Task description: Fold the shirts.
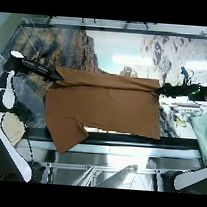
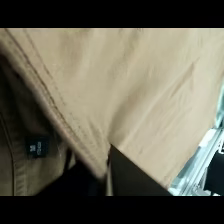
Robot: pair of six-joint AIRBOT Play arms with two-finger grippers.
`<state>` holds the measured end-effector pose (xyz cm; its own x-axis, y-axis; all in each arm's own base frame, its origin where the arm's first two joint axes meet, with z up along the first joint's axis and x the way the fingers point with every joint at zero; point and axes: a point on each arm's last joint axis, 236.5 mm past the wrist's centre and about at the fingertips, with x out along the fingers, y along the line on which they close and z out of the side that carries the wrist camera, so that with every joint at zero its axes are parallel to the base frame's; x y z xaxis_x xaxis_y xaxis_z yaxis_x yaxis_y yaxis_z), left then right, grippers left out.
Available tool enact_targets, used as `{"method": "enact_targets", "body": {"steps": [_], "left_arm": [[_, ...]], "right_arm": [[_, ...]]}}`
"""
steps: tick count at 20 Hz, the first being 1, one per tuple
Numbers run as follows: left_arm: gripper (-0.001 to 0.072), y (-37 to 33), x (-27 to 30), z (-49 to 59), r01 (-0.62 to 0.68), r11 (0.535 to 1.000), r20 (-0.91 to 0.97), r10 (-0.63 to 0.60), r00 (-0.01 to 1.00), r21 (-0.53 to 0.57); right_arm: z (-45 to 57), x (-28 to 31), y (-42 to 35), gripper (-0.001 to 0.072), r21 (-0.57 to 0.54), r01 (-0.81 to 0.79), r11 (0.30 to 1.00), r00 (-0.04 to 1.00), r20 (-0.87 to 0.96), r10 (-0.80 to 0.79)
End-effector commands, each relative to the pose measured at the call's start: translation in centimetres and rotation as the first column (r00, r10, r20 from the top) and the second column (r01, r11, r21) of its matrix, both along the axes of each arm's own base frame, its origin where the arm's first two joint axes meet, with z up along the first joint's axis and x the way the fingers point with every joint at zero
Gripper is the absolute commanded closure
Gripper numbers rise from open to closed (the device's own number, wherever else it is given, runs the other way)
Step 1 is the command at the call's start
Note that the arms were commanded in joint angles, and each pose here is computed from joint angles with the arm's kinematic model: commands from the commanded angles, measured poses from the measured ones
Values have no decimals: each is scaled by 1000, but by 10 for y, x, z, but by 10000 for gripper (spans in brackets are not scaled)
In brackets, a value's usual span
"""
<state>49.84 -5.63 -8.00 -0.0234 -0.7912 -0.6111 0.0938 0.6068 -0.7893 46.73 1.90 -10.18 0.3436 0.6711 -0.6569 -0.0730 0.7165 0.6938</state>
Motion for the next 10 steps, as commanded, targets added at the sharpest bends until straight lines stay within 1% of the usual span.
{"method": "enact_targets", "body": {"steps": [1,4,7,10], "left_arm": [[419,5,-2,16,-28,999,-23,29,999,18],[420,22,3,49,-92,995,7,92,996,33],[420,47,-2,95,-154,987,48,152,987,49],[420,57,-27,123,-188,981,41,186,982,50]], "right_arm": [[-4,-24,-4,418,-33,-43,999,994,-100,40],[8,-60,-21,414,-77,-95,993,972,-222,75],[29,-104,-48,414,-128,-129,983,934,-348,77],[53,-126,-62,413,-138,-93,986,933,-358,38]]}}
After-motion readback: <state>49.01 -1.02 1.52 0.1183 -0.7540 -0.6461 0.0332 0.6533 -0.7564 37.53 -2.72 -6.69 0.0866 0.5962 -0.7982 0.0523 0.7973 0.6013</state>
